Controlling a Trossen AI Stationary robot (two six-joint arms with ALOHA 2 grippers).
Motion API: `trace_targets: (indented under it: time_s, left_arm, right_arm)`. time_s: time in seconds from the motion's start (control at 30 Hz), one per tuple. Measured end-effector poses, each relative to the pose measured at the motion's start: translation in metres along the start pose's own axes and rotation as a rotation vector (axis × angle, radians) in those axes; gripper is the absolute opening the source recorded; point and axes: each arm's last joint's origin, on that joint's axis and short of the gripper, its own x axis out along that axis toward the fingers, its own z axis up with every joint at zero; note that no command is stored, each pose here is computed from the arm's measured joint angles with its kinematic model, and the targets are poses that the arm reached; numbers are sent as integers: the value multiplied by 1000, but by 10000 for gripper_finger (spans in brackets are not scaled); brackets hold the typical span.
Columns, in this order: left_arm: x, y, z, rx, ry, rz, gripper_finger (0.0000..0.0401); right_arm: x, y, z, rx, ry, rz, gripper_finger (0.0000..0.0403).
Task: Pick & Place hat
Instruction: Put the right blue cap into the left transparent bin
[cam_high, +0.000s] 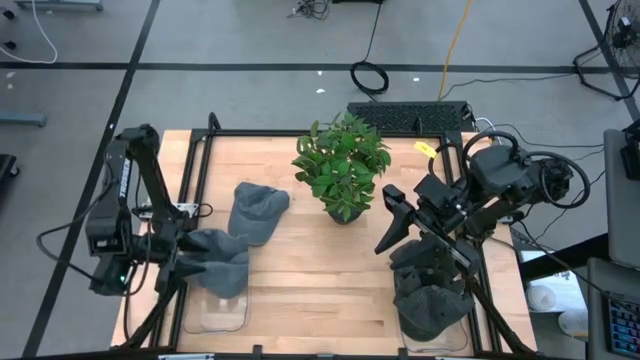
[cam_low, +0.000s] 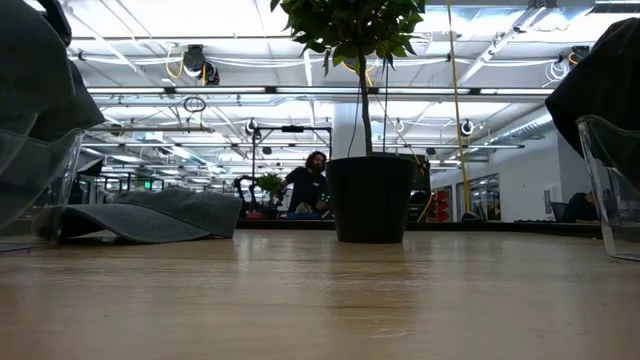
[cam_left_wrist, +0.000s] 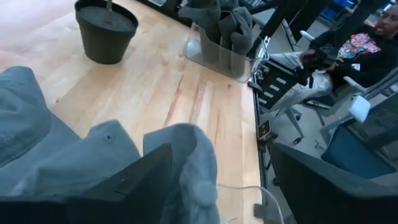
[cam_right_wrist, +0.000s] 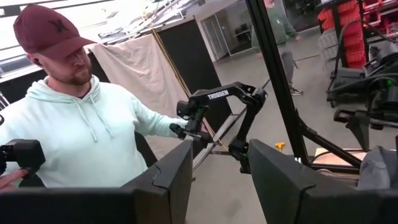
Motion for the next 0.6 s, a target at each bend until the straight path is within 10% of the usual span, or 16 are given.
trace_targets:
  time_s: [0.6]
  left_arm:
    - [32,-57,14,150,322,18,172]
  right_arm:
    - [0,1,-3,-15,49,38,144]
